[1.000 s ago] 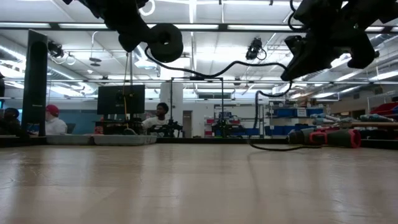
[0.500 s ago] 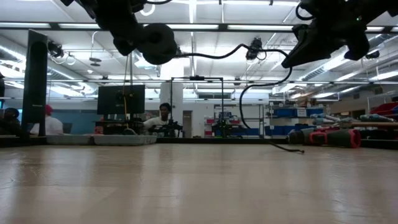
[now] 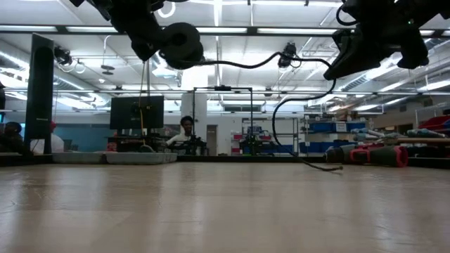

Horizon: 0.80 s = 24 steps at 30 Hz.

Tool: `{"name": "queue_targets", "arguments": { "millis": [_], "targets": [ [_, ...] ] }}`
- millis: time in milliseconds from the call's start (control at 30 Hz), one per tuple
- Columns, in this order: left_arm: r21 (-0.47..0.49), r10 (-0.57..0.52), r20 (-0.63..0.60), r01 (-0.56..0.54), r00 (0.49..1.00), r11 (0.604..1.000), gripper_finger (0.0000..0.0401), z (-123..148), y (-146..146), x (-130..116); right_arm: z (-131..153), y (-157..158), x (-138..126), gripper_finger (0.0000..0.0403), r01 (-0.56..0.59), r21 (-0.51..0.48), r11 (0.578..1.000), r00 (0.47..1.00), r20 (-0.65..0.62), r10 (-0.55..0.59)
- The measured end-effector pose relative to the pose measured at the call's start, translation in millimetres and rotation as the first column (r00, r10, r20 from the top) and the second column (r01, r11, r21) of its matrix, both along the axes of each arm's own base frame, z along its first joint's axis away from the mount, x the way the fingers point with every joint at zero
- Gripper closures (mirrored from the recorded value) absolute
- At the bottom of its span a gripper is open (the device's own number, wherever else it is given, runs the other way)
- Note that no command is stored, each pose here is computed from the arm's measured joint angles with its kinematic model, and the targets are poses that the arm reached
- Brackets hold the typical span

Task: Coil cords
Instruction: Coil the black wire on the black spool

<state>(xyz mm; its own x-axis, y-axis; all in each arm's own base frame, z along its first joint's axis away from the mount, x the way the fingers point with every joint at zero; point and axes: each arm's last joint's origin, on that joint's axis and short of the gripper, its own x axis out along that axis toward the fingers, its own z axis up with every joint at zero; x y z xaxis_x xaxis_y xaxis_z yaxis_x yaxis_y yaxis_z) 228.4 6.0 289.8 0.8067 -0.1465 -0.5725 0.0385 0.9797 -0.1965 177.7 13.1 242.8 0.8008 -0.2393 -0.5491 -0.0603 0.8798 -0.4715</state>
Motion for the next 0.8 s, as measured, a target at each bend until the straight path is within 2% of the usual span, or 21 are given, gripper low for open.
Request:
{"name": "queue_targets", "arguments": {
  "millis": [267,467,633,800],
  "targets": [
    [0.003,-0.002,0.029,0.002,1.0,1.0,0.0401,2.2,0.0,1.6,-1.0,-3.7,-1.4,0.0398,0.075,-0.042,0.996,0.997,-0.01,-0.075],
    [-0.005,-0.012,0.026,0.012,1.0,1.0,0.0401,2.1,-0.5,1.4,-0.2,-8.2,-0.6,0.0398,0.128,0.005,0.992,0.992,0.014,-0.128],
    [-0.009,-0.013,-0.01,0.013,1.0,1.0,0.0401,-0.9,-0.6,-0.6,8.3,-8.3,4.4,0.0398,0.11,0.053,0.992,0.986,0.116,-0.116],
    [-0.009,-0.027,-0.041,0.026,0.999,1.0,0.0401,-4.4,-3.6,-2.0,20.9,-12.3,9.3,0.0398,0.11,0.041,0.993,0.962,0.245,-0.117]
  ]
}}
